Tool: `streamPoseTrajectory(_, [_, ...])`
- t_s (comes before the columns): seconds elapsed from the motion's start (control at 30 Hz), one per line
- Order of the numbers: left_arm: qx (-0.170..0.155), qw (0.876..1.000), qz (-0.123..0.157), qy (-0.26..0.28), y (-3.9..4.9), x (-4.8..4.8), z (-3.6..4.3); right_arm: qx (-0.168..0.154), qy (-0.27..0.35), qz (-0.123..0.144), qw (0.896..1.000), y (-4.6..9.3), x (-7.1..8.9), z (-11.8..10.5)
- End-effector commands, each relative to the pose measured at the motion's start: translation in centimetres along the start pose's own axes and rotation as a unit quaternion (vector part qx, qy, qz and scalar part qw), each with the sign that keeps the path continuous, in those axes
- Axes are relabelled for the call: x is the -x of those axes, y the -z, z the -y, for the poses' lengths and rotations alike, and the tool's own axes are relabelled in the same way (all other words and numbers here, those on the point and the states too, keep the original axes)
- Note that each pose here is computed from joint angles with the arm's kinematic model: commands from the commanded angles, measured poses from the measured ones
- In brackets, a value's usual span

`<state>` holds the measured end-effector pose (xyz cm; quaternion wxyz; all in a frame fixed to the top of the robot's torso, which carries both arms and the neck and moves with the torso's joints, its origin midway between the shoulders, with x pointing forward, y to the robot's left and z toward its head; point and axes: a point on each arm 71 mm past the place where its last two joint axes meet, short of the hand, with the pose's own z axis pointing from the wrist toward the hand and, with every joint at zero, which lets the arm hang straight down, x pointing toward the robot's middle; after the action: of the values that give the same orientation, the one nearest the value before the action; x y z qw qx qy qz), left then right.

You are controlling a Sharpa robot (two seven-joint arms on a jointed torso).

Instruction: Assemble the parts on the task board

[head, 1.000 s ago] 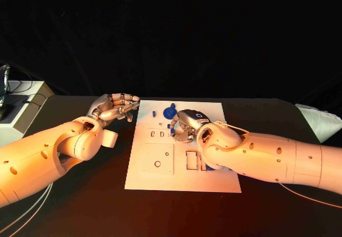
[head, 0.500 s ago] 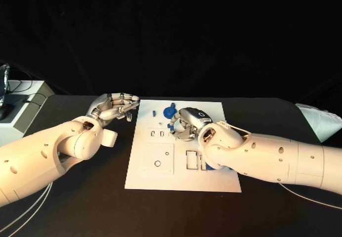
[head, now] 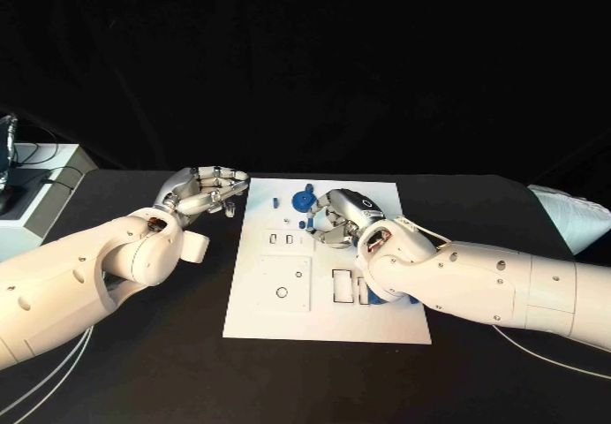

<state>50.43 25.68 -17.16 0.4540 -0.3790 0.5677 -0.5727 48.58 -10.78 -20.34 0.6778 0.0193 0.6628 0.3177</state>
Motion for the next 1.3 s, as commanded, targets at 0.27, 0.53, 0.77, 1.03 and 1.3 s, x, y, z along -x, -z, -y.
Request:
streamPoseTrajectory(0.27, [-0.002,1.000,-0.006,0.000,-0.01,-0.10,0.03,0.018,-0.010,0.002,1.000,0.4,-0.5,-0.2])
streamPoseTrajectory(0.53, [-0.001,1.000,-0.007,0.000,-0.02,-0.07,-0.02,0.023,-0.008,0.004,1.000,0.6,-0.7,-0.5])
streamPoseTrajectory(0.77, [0.000,1.000,-0.006,0.000,-0.01,-0.01,-0.04,0.023,-0.002,-0.004,1.000,0.7,-0.9,-0.5])
streamPoseTrajectory(1.03, [0.000,1.000,-0.006,0.000,0.00,0.03,-0.05,0.017,0.008,-0.016,1.000,0.6,-1.2,-0.3])
streamPoseTrajectory(1.3, [0.000,1.000,-0.006,-0.001,0.00,0.05,-0.05,0.015,0.011,-0.020,1.000,0.5,-1.4,-0.3])
